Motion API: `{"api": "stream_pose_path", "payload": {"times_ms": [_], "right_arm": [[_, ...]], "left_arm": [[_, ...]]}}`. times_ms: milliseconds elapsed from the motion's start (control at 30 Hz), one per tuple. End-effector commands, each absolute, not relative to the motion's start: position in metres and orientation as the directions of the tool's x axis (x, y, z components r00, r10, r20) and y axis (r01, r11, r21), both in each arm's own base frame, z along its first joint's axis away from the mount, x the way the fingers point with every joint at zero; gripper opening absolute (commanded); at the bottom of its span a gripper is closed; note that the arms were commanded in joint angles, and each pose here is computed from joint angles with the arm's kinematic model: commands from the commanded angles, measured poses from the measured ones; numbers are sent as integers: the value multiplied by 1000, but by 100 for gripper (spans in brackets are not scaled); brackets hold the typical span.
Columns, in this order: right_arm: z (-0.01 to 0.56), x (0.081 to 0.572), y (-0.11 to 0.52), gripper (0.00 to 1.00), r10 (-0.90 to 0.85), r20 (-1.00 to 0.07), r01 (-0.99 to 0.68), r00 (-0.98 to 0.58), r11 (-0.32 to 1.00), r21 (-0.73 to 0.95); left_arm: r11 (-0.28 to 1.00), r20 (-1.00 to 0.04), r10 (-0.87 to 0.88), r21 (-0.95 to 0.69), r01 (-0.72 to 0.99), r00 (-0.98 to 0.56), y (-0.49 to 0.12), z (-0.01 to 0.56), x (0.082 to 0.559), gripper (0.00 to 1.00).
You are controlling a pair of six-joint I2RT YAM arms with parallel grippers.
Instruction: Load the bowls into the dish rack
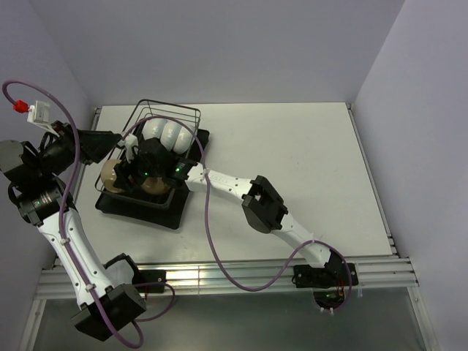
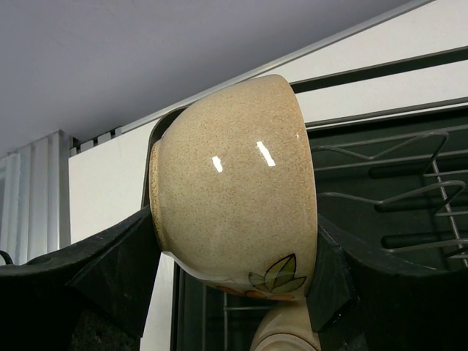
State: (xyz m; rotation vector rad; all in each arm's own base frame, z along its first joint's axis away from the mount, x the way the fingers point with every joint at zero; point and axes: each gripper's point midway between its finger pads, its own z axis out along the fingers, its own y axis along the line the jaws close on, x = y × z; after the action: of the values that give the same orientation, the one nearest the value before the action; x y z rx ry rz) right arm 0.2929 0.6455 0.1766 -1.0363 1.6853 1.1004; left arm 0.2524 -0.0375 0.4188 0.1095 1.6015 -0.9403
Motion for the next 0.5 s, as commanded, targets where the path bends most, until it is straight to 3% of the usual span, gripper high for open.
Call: {"api": "stream_pose_path", "payload": {"times_ms": [0,467], "right_arm": [[257,306,655,6,13,-983,-952,-183,247,180],[244,319,657,9,30,-985,-947,-172,270,173]], "left_arm": [[675,-884,-387,-465,573,-261,-39,420,249,61],[676,-882,-392,-469,569,-262,-37,422,251,62]]}}
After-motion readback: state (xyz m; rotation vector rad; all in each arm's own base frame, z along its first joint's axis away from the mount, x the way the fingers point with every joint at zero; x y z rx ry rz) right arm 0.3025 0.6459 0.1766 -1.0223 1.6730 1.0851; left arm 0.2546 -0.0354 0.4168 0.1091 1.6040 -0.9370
